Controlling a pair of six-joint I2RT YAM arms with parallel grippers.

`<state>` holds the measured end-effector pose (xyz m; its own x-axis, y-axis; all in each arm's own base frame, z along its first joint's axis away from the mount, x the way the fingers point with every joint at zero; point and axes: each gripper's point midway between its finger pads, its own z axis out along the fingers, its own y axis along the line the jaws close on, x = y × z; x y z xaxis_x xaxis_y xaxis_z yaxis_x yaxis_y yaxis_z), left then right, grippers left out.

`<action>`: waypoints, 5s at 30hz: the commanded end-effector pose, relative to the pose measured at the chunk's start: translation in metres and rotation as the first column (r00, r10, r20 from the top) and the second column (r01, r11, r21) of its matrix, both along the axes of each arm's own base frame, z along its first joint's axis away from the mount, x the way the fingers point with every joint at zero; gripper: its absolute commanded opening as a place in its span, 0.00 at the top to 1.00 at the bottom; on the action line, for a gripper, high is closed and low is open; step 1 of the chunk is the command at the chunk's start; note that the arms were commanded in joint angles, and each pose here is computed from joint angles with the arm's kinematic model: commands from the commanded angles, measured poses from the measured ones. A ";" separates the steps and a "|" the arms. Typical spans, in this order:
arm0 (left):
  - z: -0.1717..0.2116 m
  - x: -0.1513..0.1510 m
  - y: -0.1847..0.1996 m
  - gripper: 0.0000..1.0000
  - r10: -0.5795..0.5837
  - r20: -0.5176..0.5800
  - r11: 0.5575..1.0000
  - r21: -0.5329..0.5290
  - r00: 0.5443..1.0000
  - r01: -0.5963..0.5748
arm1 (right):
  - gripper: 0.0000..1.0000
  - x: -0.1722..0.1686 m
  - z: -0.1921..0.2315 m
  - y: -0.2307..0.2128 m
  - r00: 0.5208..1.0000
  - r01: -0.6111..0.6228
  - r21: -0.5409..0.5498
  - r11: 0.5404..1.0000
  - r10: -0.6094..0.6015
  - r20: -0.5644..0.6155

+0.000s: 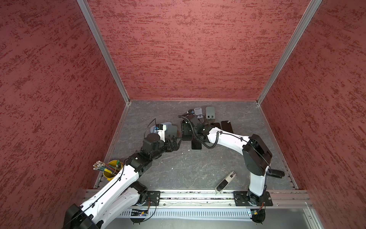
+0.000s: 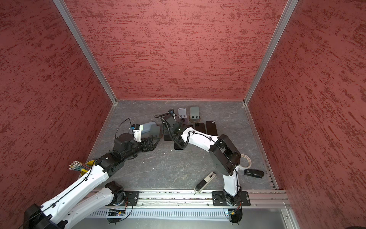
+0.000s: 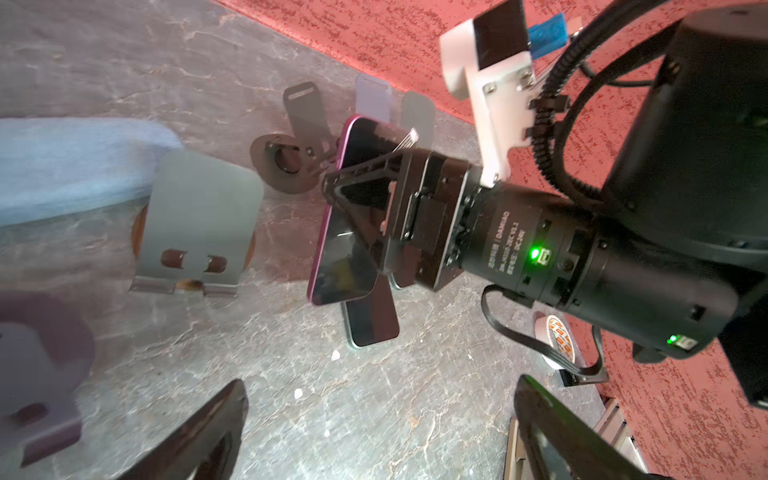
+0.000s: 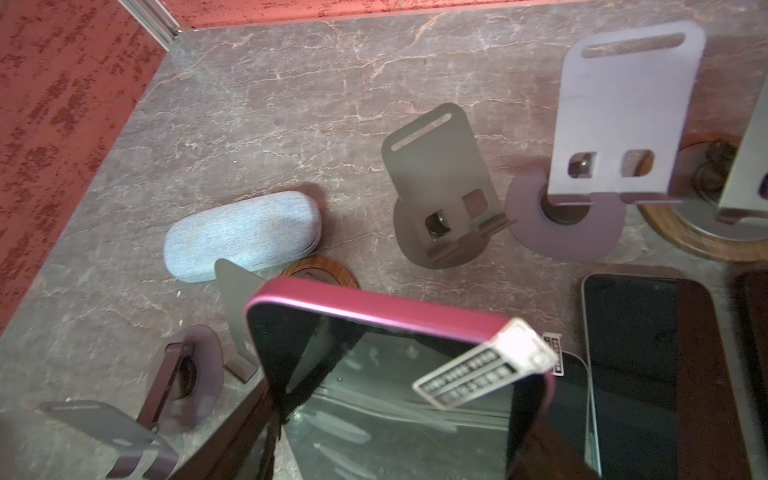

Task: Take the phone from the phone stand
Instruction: 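Close the right gripper on the pink-framed phone and lift it off the stand, then carry the pink-framed phone with the right gripper toward the row of black phones, then lower the pink-framed phone flat beside the black phones with the right gripper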

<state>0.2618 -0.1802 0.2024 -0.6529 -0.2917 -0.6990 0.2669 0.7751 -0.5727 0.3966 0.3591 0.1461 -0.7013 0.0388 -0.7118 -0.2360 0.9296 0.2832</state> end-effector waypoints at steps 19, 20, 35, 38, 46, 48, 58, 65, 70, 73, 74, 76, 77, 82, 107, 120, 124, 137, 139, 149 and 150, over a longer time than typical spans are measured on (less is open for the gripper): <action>0.016 0.020 -0.017 0.00 -0.006 0.052 1.000 0.014 0.999 0.005 | 0.47 -0.024 -0.006 0.014 0.985 -0.134 0.085 0.987 0.142 -0.098; 0.016 0.021 -0.017 0.00 -0.006 0.051 1.000 0.013 0.999 0.005 | 0.47 -0.025 -0.008 0.013 0.984 -0.133 0.086 0.987 0.142 -0.104; 0.012 0.023 -0.019 0.00 -0.005 0.047 1.000 0.016 0.999 0.004 | 0.47 -0.029 -0.016 0.012 0.978 -0.151 0.059 0.987 0.157 -0.135; 0.011 0.023 -0.018 0.00 -0.005 0.047 1.000 0.019 0.999 0.004 | 0.47 -0.029 -0.024 0.015 0.975 -0.150 0.060 0.987 0.158 -0.157; 0.009 0.024 -0.017 0.00 -0.001 0.050 1.000 0.025 0.999 0.000 | 0.47 -0.029 -0.040 0.022 0.967 -0.149 0.077 0.986 0.162 -0.198; 0.010 0.023 -0.017 0.00 -0.003 0.052 1.000 0.027 0.999 0.002 | 0.47 -0.029 -0.043 0.022 0.966 -0.147 0.077 0.986 0.160 -0.206; 0.011 0.022 -0.017 0.00 -0.006 0.058 0.999 0.032 0.998 0.004 | 0.46 -0.029 -0.053 0.026 0.961 -0.139 0.091 0.986 0.156 -0.229; 0.008 0.022 -0.017 0.00 -0.007 0.054 0.999 0.036 0.998 0.005 | 0.46 -0.027 -0.060 0.028 0.960 -0.127 0.093 0.988 0.145 -0.239; 0.005 0.022 -0.016 0.00 -0.008 0.052 0.999 0.038 0.999 0.006 | 0.46 -0.026 -0.067 0.030 0.957 -0.119 0.095 0.988 0.140 -0.254; 0.005 0.022 -0.016 0.00 -0.007 0.053 0.999 0.038 0.999 0.005 | 0.46 -0.024 -0.071 0.030 0.959 -0.109 0.096 0.989 0.130 -0.250; 0.004 0.021 -0.016 0.00 -0.006 0.051 0.999 0.038 0.999 0.004 | 0.46 -0.023 -0.073 0.030 0.960 -0.104 0.090 0.991 0.123 -0.251; 0.003 0.021 -0.016 0.00 -0.008 0.051 0.999 0.040 0.999 0.006 | 0.45 -0.021 -0.077 0.029 0.960 -0.095 0.076 0.993 0.112 -0.255; 0.003 0.021 -0.016 0.00 -0.009 0.051 0.999 0.040 0.999 0.007 | 0.45 -0.020 -0.080 0.029 0.960 -0.092 0.072 0.993 0.107 -0.260; 0.002 0.021 -0.015 0.00 -0.007 0.051 0.999 0.043 0.999 0.005 | 0.45 -0.018 -0.086 0.028 0.960 -0.071 0.064 0.995 0.086 -0.265; 0.000 0.020 -0.017 0.00 -0.019 0.047 0.999 0.036 0.999 0.017 | 0.44 -0.004 -0.103 0.011 0.966 0.044 -0.009 0.999 -0.045 -0.255; -0.002 0.020 -0.017 0.00 -0.023 0.048 0.999 0.034 0.999 0.021 | 0.42 -0.006 -0.114 0.012 0.956 0.087 0.024 0.996 -0.076 -0.283; -0.002 0.020 -0.017 0.00 -0.024 0.048 0.999 0.032 0.999 0.022 | 0.41 -0.005 -0.116 0.010 0.955 0.094 0.007 0.996 -0.088 -0.285; -0.004 0.018 -0.017 0.00 -0.036 0.040 0.999 0.039 0.999 0.034 | 0.38 -0.003 -0.127 -0.006 0.937 0.161 -0.097 0.982 -0.183 -0.298; -0.004 0.017 -0.017 0.00 -0.039 0.041 0.998 0.040 0.998 0.038 | 0.37 -0.002 -0.130 -0.005 0.934 0.162 -0.105 0.981 -0.187 -0.304; -0.002 0.014 -0.008 0.00 -0.029 0.060 0.999 0.043 0.998 0.027 | 0.37 0.000 -0.134 -0.010 0.926 0.196 -0.135 0.971 -0.229 -0.300; -0.002 0.013 -0.007 0.00 -0.027 0.062 0.999 0.042 0.998 0.024 | 0.37 0.000 -0.135 -0.010 0.924 0.200 -0.141 0.970 -0.234 -0.301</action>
<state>0.2770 -0.1907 0.2022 -0.6242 -0.2555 -0.7383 0.3092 0.7870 -0.5338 0.4005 0.3647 0.0325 -0.8586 0.1453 -0.4916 -0.0012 0.9584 0.2854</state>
